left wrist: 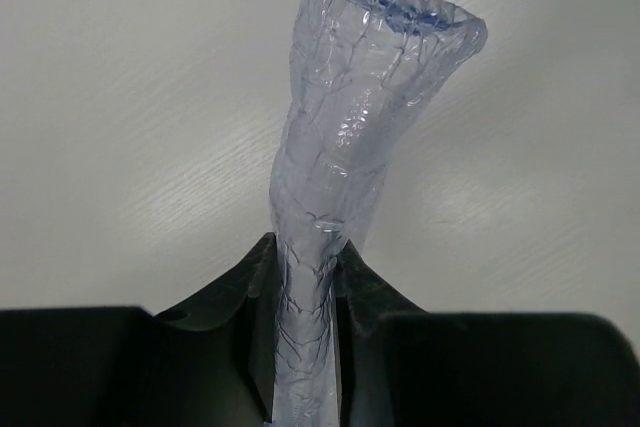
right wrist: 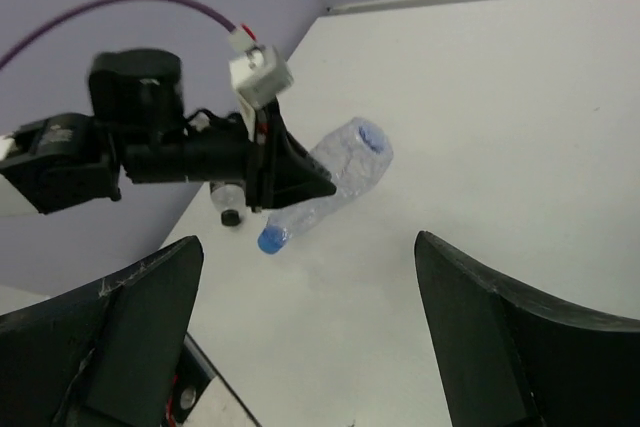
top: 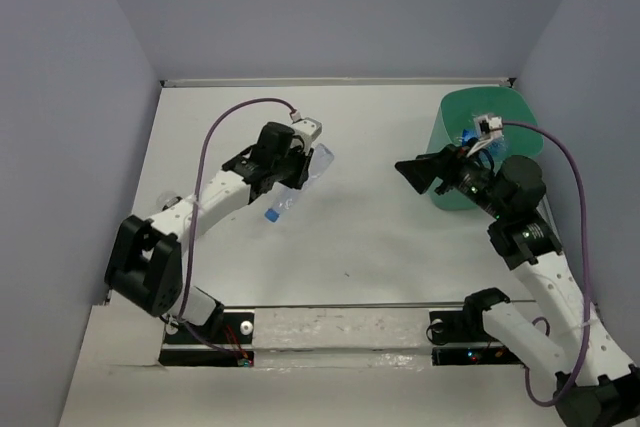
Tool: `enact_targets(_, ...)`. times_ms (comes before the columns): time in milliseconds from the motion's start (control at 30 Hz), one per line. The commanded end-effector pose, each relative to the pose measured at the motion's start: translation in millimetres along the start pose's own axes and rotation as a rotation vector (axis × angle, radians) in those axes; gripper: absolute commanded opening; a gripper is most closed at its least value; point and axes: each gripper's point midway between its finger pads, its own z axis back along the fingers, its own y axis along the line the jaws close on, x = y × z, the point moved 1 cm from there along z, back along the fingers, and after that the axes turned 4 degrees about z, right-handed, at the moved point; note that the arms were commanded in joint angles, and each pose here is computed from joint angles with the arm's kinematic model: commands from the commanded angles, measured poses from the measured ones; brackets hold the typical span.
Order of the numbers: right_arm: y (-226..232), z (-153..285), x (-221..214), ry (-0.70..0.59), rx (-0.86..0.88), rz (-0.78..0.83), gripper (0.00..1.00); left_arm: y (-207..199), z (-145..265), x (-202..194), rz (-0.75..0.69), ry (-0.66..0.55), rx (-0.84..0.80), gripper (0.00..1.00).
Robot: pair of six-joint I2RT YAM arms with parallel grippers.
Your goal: Put the plastic bottles in the bin
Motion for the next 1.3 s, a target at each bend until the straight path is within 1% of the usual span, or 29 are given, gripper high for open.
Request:
enact_targets(0, 20.3, -25.0, -13.1, 0.02, 0.097, 0.005, 0.93, -53.0, 54.6, 56.4, 0.033, -0.255, -0.284, 0.15)
enact_targets(33, 30.6, -31.4, -24.6, 0.052, 0.135, 0.003, 0.95, -68.4, 66.5, 59.4, 0.034, -0.277, -0.375, 0.15)
enact_targets(67, 33.7, -37.2, -30.1, 0.067, 0.153, 0.001, 0.97, -76.5, 71.8, 63.8, 0.028, -0.301, -0.424, 0.15)
enact_targets(100, 36.4, -48.0, -37.7, 0.089, 0.185, -0.005, 0.97, -88.7, 78.6, 61.2, 0.02, -0.292, -0.505, 0.15)
enact_targets(200, 49.0, -62.1, -50.9, 0.124, 0.253, -0.013, 1.0, -109.6, 94.2, 66.6, 0.002, -0.319, -0.644, 0.15)
enact_targets(233, 44.0, -69.8, -57.5, 0.144, 0.244, -0.018, 1.0, -114.7, 97.5, 64.9, 0.0, -0.318, -0.679, 0.15)
enact_targets(300, 48.8, -76.2, -57.5, 0.141, 0.265, -0.007, 1.0, -131.1, 111.4, 63.3, -0.026, -0.32, -0.786, 0.16)
enact_targets(433, 47.0, -90.2, -62.2, 0.157, 0.262, -0.009, 1.0, -149.9, 133.0, 58.9, -0.053, -0.329, -0.919, 0.17)
enact_targets(467, 46.3, -93.0, -58.2, 0.145, 0.251, -0.009, 1.0, -153.5, 140.5, 61.3, -0.066, -0.348, -0.945, 0.18)
enact_targets(500, 48.9, -94.6, -56.6, 0.133, 0.254, -0.009, 0.99, -157.8, 146.7, 57.7, -0.075, -0.338, -0.986, 0.18)
enact_targets(600, 51.1, -98.4, -46.6, 0.091, 0.256, -0.006, 0.89, -167.0, 162.2, 53.7, -0.105, -0.332, -1.065, 0.23)
enact_targets(633, 51.8, -99.1, -43.2, 0.08, 0.254, -0.009, 0.81, -167.6, 165.3, 53.7, -0.112, -0.336, -1.073, 0.25)
enact_targets(667, 52.5, -99.4, -38.6, 0.063, 0.251, -0.008, 0.7, -170.7, 170.8, 53.5, -0.122, -0.344, -1.083, 0.28)
enact_targets(700, 52.3, -98.6, -31.3, 0.032, 0.237, -0.008, 0.46, -171.3, 173.3, 53.7, -0.126, -0.348, -1.086, 0.4)
enact_targets(733, 53.1, -97.6, -24.0, 0.004, 0.23, -0.004, 0.34, -171.0, 175.5, 54.1, -0.126, -0.354, -1.083, 0.49)
enact_targets(767, 53.2, -96.2, -16.8, -0.021, 0.218, 0.002, 0.25, -170.6, 178.1, 55.4, -0.125, -0.363, -1.079, 0.59)
enact_targets(800, 49.3, -92.4, -4.6, -0.065, 0.17, 0.011, 0.14, -169.8, 185.5, 57.9, -0.128, -0.385, -1.071, 0.82)
enact_targets(833, 49.4, -89.7, 10.1, -0.106, 0.144, 0.041, 0.12, -167.6, 192.4, 62.2, -0.131, -0.42, -1.047, 0.97)
enact_targets(867, 48.2, -87.1, 20.0, -0.132, 0.117, 0.057, 0.09, -166.5, 196.8, 64.5, -0.133, -0.439, -1.037, 0.99)
enact_targets(900, 36.4, -84.9, 29.5, -0.16, 0.033, 0.093, 0.09, -164.2, 199.5, 68.0, -0.127, -0.461, -1.012, 0.99)
enact_targets(933, 34.9, -77.9, 45.0, -0.201, -0.008, 0.122, 0.08, -162.6, 204.5, 70.5, -0.132, -0.485, -0.998, 0.99)
enact_targets(967, 24.9, -71.6, 72.0, -0.282, -0.116, 0.137, 0.06, -160.2, 216.4, 73.1, -0.14, -0.523, -0.979, 0.99)
enact_targets(1000, 17.5, -62.7, 82.2, -0.3, -0.182, 0.195, 0.06, -153.5, 216.7, 79.8, -0.131, -0.564, -0.917, 0.99)
enact_targets(1033, 17.2, -53.4, 105.3, -0.356, -0.236, 0.224, 0.04, -148.4, 227.4, 82.2, -0.13, -0.603, -0.878, 0.99)
enact_targets(1067, 1.3, -42.1, 121.5, -0.408, -0.363, 0.239, 0.03, -142.5, 229.6, 85.4, -0.118, -0.629, -0.832, 0.99)
enact_targets(1100, -6.5, -32.6, 131.9, -0.422, -0.438, 0.3, 0.02, -131.1, 227.8, 92.8, -0.095, -0.669, -0.745, 0.99)
enact_targets(1167, -16.7, -12.8, 154.4, -0.483, -0.566, 0.337, 0.01, -119.4, 237.6, 97.4, -0.069, -0.722, -0.669, 0.99)
enact_targets(1200, -26.1, 5.9, 172.4, -0.529, -0.691, 0.362, 0.0, -108.6, 236.7, 102.0, -0.033, -0.744, -0.598, 0.99)
enact_targets(1267, -33.0, 19.2, 186.0, -0.556, -0.795, 0.381, 0.0, -98.9, 241.6, 104.9, 0.001, -0.768, -0.54, 0.99)
